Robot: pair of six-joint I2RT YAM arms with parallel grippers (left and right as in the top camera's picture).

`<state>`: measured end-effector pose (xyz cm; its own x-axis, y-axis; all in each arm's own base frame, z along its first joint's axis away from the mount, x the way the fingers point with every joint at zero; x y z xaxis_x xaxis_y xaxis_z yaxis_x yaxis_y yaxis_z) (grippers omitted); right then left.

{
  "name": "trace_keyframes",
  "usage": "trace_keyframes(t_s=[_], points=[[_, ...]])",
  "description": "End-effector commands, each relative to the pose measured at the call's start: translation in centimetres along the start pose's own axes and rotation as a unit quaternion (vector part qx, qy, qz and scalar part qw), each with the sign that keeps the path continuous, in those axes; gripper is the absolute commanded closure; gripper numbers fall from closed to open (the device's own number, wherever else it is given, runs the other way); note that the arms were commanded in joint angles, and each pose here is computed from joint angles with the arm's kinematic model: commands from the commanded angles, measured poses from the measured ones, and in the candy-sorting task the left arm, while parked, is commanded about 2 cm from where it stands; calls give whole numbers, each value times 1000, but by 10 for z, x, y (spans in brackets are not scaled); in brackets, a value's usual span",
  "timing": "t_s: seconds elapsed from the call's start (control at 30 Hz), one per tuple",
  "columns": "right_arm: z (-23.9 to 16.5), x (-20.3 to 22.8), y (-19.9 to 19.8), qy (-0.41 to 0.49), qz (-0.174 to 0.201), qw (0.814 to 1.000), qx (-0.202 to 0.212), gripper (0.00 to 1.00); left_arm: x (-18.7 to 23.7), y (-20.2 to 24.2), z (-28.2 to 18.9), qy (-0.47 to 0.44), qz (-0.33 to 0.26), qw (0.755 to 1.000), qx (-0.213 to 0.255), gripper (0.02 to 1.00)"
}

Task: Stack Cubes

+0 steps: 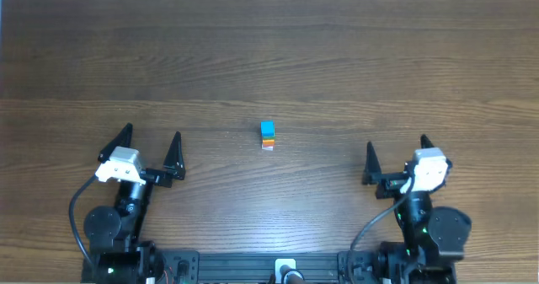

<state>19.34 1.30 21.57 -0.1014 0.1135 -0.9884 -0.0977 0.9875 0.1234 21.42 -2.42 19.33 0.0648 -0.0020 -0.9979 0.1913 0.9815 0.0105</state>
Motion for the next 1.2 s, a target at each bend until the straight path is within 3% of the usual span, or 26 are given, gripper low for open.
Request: trace_keyframes(t_s=[0.03, 0.2, 0.77, 1.2], points=[[12, 24, -4, 5, -1, 1000, -4, 7, 1, 0, 0, -1, 8, 1000, 0, 20], [23, 52, -9, 10, 15, 1000, -3, 9, 1, 0, 0, -1, 8, 1000, 0, 20], [26, 44, -17, -32, 7, 999, 19, 7, 1, 0, 0, -1, 8, 1000, 0, 20], [26, 51, -18, -15, 10, 1000, 22, 9, 1, 0, 0, -1, 8, 1000, 0, 20]])
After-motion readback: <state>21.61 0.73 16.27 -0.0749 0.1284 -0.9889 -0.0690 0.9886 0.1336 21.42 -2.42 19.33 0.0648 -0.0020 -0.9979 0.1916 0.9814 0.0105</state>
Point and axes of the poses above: each gripper's point midway between its finger pads, its own z axis out along the fingers, its own y axis along the line the jaws close on, x = y × z, the point moved 3 cm from there along -z, back along the fingers, and after that the axes turned 7 degrees about z, right-handed, at the moved point
